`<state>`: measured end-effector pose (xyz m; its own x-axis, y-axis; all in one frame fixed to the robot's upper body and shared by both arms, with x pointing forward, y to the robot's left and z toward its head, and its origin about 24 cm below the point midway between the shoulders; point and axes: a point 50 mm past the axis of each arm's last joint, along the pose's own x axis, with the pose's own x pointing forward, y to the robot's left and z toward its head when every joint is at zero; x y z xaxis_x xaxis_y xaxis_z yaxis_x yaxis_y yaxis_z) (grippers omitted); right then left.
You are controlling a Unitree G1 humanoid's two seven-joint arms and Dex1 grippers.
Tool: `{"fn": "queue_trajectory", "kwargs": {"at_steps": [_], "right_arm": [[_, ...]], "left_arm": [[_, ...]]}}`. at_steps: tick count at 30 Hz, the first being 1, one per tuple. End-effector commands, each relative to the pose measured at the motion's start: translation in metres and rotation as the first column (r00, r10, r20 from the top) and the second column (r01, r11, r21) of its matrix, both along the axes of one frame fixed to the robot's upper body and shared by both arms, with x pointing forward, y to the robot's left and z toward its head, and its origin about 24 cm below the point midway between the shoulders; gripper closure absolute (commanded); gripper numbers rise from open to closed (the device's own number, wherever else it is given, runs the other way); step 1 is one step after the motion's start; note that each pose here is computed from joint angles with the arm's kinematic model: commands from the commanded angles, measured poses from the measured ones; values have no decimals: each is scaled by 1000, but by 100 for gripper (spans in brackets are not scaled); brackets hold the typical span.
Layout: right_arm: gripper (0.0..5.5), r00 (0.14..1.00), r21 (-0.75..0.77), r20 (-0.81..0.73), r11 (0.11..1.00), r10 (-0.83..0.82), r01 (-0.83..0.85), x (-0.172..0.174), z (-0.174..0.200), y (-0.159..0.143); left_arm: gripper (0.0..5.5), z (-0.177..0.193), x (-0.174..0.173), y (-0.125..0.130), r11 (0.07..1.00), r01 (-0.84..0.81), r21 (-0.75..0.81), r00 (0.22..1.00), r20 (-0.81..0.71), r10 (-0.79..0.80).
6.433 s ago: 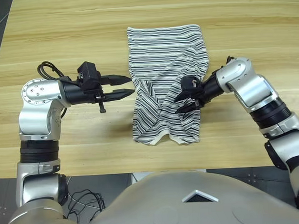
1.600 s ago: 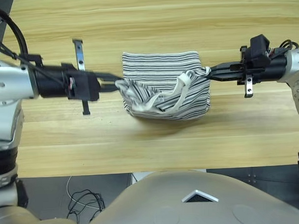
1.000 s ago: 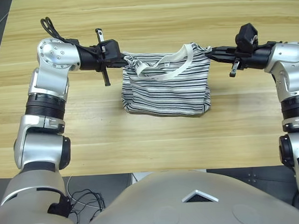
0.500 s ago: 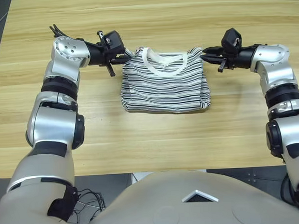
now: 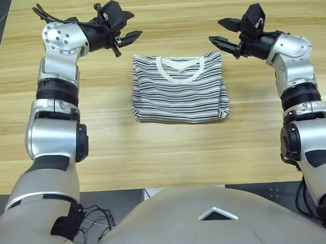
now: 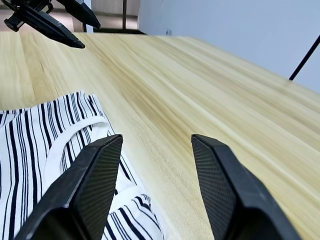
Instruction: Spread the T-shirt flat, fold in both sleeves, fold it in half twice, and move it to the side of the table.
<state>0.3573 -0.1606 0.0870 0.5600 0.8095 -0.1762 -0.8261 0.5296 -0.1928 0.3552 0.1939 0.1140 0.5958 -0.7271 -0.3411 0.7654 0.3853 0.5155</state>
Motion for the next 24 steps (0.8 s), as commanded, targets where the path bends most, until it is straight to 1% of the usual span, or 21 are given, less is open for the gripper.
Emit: {"fn": "queue_trajectory", "kwargs": {"at_steps": [1, 3, 4, 6, 9, 13, 16, 19, 21, 22, 23, 24], "right_arm": [[296, 1000, -152, -15, 988, 23, -25, -4, -19, 4], [296, 998, -217, -41, 975, 44, -52, -9, -31, 6], [296, 997, -243, -53, 968, 50, -62, -11, -36, 6], [296, 996, -288, -71, 955, 57, -75, -14, -46, 7], [296, 994, -367, -94, 926, 63, -93, -20, -58, 4], [296, 993, -430, -105, 898, 55, -95, -22, -67, 0], [296, 990, -474, -117, 871, 84, -130, -26, -71, -3], [296, 975, -525, -158, 824, 153, -215, -36, -79, -8], [296, 950, -474, -214, 826, 228, -305, -47, -82, -2], [296, 934, -419, -240, 840, 263, -344, -52, -79, 4], [296, 918, -353, -261, 856, 298, -379, -59, -71, 12], [296, 905, -304, -275, 863, 325, -402, -66, -62, 20]], "left_arm": [[339, -18, -49, -23, 974, 214, 72, 976, -49, -211], [339, -35, -69, -28, 949, 281, 145, 957, -115, -265], [339, -46, -74, -24, 936, 286, 206, 954, -147, -259], [339, -65, -79, -14, 914, 268, 305, 957, -191, -217], [339, -87, -79, -1, 879, 237, 415, 964, -213, -159], [339, -101, -80, 2, 886, 248, 391, 953, -262, -151], [339, -101, -79, 1, 879, 266, 396, 954, -238, -181], [339, -100, -77, -4, 838, 293, 460, 956, -158, -247], [339, -94, -77, -11, 777, 318, 544, 932, -28, -362], [339, -90, -75, -15, 728, 312, 611, 895, 68, -441], [339, -85, -73, -18, 654, 298, 696, 829, 150, -538], [339, -82, -71, -19, 594, 279, 754, 766, 198, -611]]}}
